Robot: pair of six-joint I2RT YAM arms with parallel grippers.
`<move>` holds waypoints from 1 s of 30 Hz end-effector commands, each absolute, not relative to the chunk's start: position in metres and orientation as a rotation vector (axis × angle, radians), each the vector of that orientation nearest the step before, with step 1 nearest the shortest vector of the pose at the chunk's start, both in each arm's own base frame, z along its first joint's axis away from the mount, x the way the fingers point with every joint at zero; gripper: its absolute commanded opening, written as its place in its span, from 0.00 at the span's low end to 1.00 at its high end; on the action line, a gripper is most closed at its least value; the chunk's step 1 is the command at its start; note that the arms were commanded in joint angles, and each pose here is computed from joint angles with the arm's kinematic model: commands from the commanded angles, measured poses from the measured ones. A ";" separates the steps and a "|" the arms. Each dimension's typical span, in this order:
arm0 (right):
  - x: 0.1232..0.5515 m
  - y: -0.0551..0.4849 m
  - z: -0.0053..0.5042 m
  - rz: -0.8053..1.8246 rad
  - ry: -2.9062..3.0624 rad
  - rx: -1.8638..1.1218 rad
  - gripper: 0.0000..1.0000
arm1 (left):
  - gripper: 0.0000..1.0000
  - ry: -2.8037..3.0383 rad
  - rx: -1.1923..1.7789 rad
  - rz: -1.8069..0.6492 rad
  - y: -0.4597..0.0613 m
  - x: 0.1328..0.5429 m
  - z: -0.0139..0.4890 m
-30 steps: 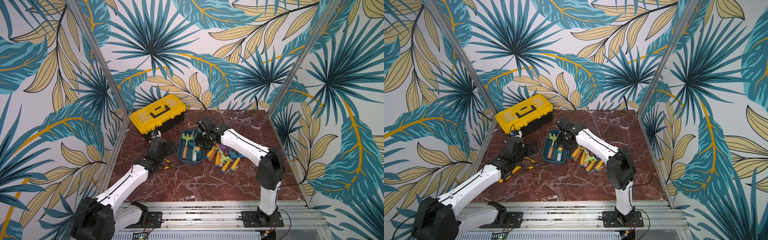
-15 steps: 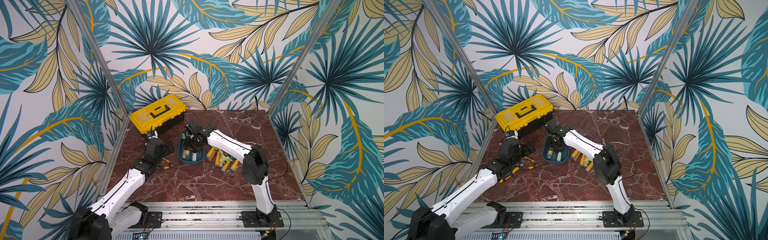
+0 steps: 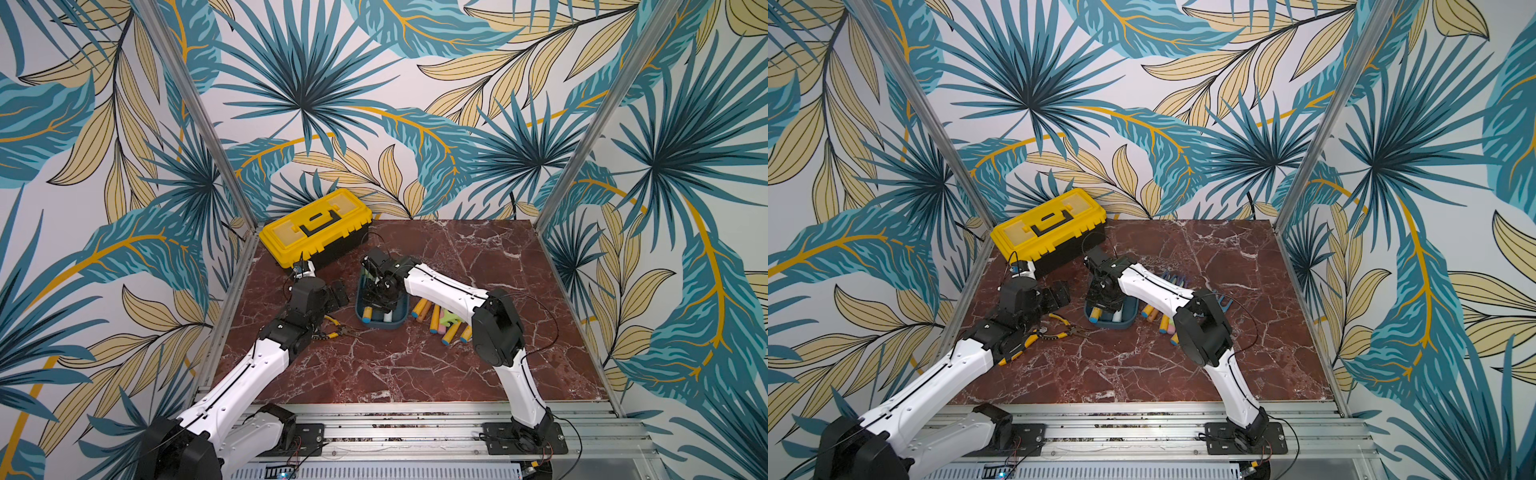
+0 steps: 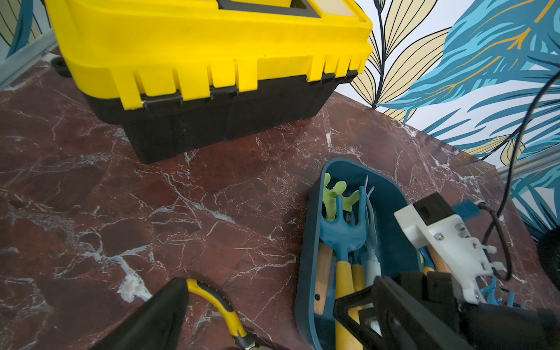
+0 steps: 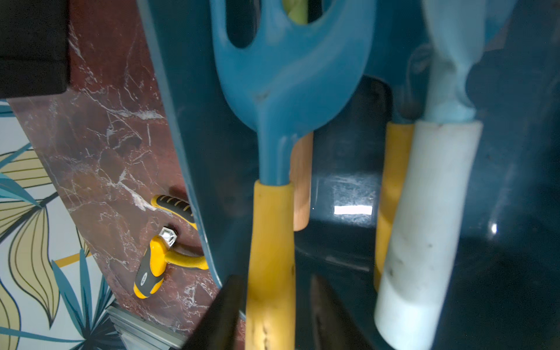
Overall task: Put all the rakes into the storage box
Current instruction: Place the rake in the storage box, then adjust the rake in the storage box.
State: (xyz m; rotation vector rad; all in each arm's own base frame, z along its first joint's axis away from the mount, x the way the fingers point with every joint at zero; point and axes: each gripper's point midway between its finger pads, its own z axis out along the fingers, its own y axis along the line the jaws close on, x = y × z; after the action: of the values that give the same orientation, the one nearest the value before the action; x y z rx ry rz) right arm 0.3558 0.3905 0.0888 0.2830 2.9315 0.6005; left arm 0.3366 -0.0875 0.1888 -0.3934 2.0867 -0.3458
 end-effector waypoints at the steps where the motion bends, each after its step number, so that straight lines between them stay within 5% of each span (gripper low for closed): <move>1: 0.353 0.386 0.093 0.557 2.933 0.245 0.56 | 1.00 2.080 -0.402 -0.342 -0.084 0.335 0.185; 10: 0.354 0.369 0.127 0.513 2.849 0.163 0.61 | 1.00 2.090 -0.380 -0.381 -0.092 0.338 0.180; 30: 0.354 0.376 0.073 0.450 2.954 0.202 0.47 | 1.00 2.085 -0.369 -0.396 -0.094 0.338 0.183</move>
State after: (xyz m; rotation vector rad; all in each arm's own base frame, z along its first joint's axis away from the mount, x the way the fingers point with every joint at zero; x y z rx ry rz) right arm 0.3561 0.3770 0.0829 0.1937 2.9280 0.4846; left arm 0.3394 -0.0974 0.1845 -0.3661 2.0965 -0.3985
